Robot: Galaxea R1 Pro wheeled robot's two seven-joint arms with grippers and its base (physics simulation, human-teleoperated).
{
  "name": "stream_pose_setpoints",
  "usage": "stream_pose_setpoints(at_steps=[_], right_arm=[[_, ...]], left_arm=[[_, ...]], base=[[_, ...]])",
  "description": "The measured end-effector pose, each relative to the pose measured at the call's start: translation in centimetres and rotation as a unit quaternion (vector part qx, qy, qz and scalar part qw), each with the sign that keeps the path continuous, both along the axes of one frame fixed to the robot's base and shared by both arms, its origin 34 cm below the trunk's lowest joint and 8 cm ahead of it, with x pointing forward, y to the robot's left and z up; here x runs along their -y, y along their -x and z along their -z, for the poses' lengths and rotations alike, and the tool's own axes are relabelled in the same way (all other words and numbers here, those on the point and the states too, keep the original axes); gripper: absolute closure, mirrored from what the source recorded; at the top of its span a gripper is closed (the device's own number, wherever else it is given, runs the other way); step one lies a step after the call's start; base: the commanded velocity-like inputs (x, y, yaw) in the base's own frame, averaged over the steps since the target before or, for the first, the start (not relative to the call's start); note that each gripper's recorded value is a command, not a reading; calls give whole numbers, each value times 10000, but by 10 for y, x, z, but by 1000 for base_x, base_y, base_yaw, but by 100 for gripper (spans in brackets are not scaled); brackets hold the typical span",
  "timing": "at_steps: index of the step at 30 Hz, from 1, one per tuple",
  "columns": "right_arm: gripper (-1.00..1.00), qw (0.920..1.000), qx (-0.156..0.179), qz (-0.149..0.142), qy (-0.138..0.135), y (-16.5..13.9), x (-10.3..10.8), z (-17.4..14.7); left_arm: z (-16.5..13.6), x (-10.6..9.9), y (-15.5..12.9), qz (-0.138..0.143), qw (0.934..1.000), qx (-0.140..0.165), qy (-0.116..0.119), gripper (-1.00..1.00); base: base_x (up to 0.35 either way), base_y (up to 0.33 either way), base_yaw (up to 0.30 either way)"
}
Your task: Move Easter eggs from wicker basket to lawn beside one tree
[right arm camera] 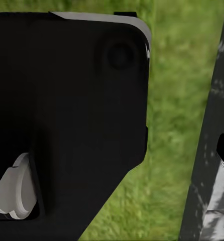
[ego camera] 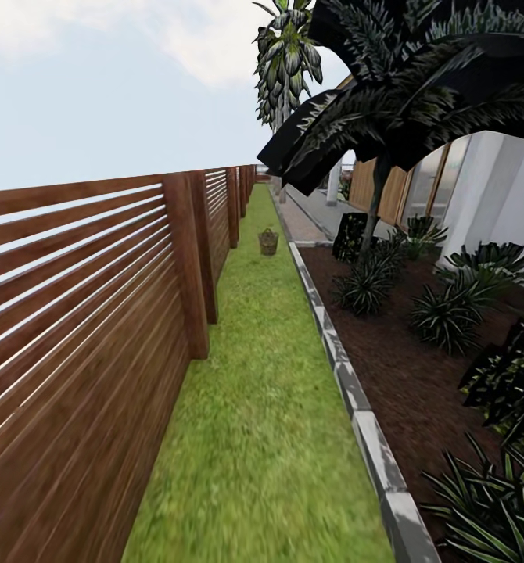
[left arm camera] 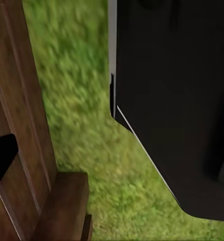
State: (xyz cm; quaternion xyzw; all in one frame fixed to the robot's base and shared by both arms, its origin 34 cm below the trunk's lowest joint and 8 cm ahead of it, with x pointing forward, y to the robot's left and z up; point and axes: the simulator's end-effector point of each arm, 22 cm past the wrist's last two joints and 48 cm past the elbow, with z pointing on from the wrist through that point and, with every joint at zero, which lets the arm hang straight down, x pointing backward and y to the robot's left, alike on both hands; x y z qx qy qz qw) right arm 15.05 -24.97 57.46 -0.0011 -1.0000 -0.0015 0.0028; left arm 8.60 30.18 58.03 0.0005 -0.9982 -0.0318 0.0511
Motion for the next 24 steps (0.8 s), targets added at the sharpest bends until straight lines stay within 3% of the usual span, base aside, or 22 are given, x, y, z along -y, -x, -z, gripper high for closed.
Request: stream_pose_setpoints(at_steps=[24], right_arm=[[-100, 10000, 0, -2, 0, 0, 0, 0]], left_arm=[[0, 0, 0, 3, 10000, 0, -2, -100]], base=[[323, 0, 0]])
